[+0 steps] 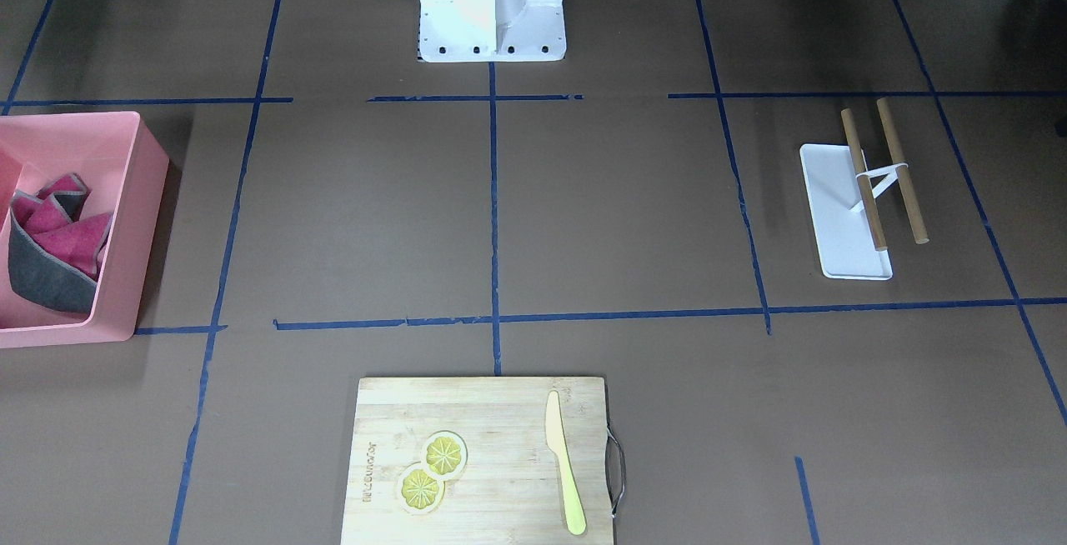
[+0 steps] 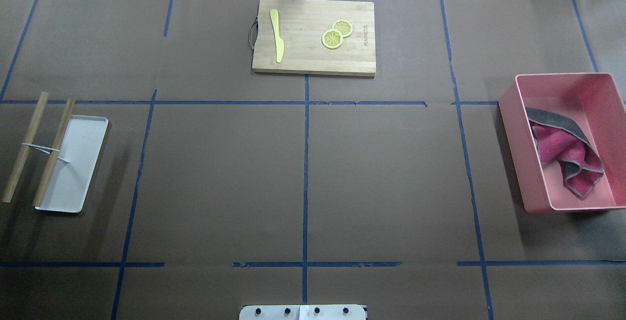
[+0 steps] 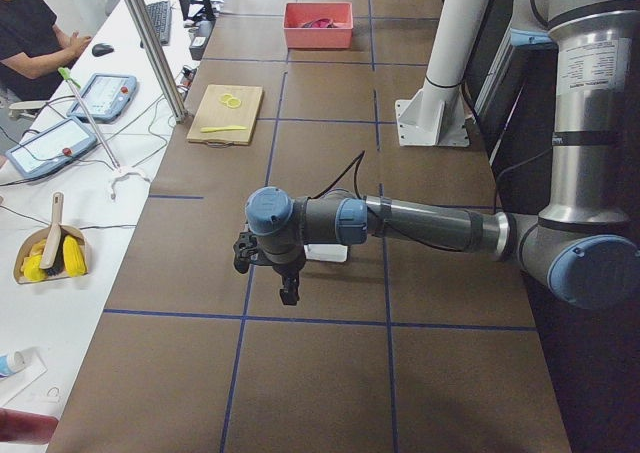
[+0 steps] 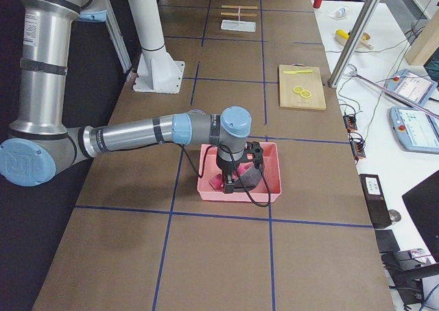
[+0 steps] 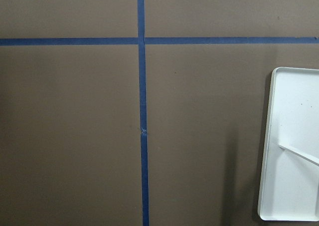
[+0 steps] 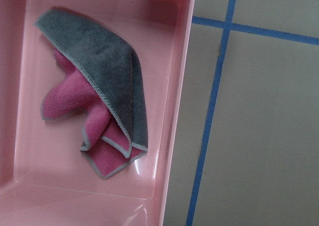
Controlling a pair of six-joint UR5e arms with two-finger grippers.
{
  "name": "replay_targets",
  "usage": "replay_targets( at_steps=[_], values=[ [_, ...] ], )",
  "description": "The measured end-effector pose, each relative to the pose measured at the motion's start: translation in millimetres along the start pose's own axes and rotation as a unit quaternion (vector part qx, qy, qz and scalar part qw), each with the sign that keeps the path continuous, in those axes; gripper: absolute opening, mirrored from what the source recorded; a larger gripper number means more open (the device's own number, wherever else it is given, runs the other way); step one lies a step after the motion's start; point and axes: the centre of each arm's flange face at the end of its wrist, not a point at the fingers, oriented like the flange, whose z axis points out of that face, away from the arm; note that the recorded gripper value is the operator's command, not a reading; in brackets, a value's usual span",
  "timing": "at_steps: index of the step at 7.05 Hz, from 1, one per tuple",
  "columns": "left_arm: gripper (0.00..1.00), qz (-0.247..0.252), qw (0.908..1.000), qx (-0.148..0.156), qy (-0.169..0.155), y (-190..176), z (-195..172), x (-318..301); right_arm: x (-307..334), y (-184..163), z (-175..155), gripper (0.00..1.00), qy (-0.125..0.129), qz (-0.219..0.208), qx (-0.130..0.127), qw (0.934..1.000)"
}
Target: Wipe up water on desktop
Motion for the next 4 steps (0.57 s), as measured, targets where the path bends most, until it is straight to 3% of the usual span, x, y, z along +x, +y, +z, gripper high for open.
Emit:
replay_targets(
  at_steps=[4],
  values=[
    [1.00,0.001,1.0000,0.000,0.000,0.5,-0.9,0.9,-1.9,-1.3,-2.0,1.00,0.000,0.039,0.002,0.9992]
  ],
)
